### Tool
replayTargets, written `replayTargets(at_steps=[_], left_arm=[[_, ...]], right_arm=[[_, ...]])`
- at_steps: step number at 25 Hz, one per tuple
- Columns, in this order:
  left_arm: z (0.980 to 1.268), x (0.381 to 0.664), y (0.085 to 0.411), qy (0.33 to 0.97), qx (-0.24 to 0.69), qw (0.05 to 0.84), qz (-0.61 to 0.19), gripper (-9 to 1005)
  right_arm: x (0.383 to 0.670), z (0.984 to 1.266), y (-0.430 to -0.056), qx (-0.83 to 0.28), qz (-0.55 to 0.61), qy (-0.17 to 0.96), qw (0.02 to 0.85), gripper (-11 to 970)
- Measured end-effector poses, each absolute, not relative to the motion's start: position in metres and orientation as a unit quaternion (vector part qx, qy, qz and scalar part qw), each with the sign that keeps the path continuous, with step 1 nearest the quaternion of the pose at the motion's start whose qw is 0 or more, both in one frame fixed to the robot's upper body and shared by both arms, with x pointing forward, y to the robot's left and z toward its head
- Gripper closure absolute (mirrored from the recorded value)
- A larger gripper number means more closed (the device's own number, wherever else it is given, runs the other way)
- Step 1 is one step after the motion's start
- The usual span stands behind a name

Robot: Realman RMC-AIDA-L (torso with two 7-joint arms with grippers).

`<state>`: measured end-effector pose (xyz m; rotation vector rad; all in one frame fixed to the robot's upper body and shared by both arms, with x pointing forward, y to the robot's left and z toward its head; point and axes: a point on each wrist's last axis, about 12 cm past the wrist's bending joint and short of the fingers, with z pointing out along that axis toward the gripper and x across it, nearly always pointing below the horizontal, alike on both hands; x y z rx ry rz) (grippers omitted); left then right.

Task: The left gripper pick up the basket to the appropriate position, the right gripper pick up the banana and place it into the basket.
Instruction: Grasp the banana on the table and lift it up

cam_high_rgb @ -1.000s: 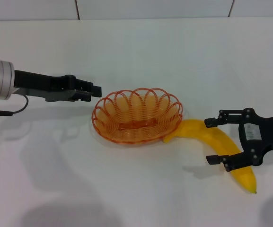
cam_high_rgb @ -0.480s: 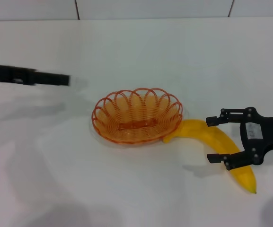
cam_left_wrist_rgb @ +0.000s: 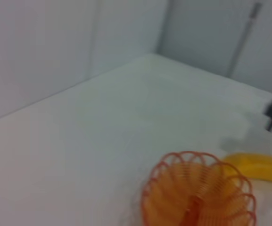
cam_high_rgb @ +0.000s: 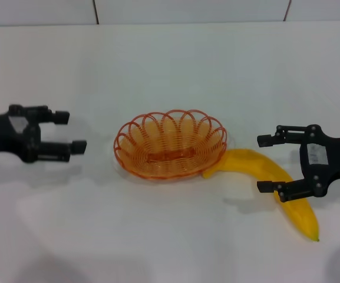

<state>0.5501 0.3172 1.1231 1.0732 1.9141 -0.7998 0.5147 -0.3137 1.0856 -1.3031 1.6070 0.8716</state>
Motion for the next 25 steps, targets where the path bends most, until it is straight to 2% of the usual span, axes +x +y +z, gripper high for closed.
replayTargets(at_steps=[5,10,15,19,25], left_arm=[[1.097,0.528,0.327,0.738,0.441,0.408,-0.309,133],[1.086,0.516,0.340,0.732,0.429,0.445,-0.287,135],[1.067,0.507,0.334,0.708,0.425,0.487,-0.286,136],[1.051,0.501,0.329,0.714,0.405,0.496,-0.284,136],[1.048,0.503,0.325,0.713,0.398,0.505,-0.281,136]], right_arm=[[0.515,1.086,-0.316,-0.516,0.348,0.648,0.440,78],[0.512,1.085,-0.321,-0.513,0.345,0.652,0.440,77],[0.510,1.085,-0.326,-0.497,0.340,0.658,0.453,77],[0.508,1.085,-0.331,-0.481,0.335,0.663,0.467,78],[0.497,1.079,-0.342,-0.474,0.328,0.683,0.448,78]])
